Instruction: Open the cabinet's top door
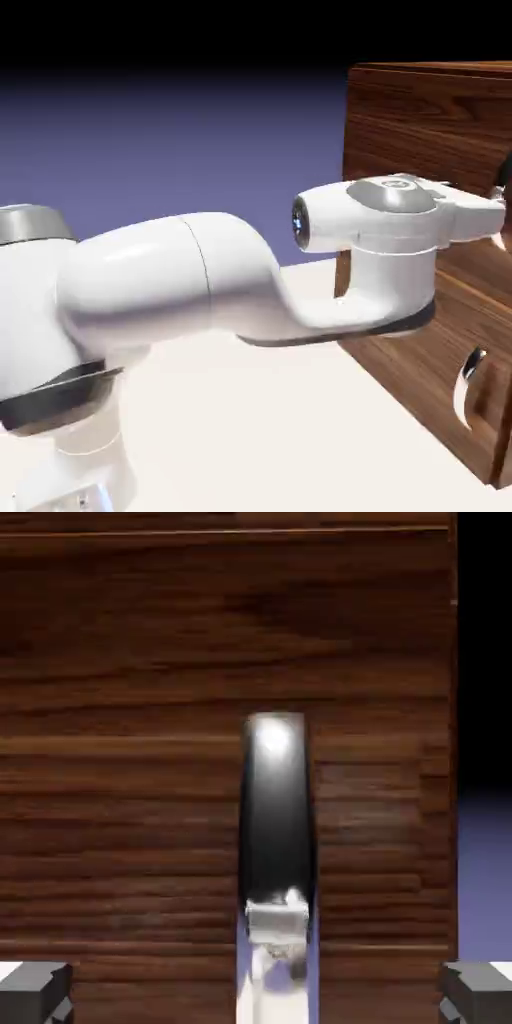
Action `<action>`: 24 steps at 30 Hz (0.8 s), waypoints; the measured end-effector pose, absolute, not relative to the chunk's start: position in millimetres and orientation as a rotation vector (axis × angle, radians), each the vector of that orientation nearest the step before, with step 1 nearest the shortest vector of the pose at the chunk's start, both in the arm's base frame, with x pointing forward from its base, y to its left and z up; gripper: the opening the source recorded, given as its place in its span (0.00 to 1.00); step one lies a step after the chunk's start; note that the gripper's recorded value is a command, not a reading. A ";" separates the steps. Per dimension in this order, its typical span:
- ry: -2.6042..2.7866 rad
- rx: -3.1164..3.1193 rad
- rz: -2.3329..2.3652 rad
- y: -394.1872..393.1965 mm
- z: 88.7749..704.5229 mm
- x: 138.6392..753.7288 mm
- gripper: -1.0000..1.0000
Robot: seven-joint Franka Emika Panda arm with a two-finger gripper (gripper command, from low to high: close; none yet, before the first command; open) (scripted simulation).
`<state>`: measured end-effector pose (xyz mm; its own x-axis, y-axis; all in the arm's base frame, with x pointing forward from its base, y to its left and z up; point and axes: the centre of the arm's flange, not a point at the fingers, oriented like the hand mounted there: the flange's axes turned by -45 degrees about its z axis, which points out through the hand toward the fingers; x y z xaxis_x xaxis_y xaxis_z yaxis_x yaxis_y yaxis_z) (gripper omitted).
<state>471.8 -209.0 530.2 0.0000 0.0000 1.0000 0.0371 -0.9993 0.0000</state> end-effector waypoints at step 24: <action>0.302 -2.340 -2.341 -148.5 530.2 384.0 0.00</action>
<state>384.0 -148.5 530.2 -0.0002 0.0008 1.0000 -0.2543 -0.9671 0.0008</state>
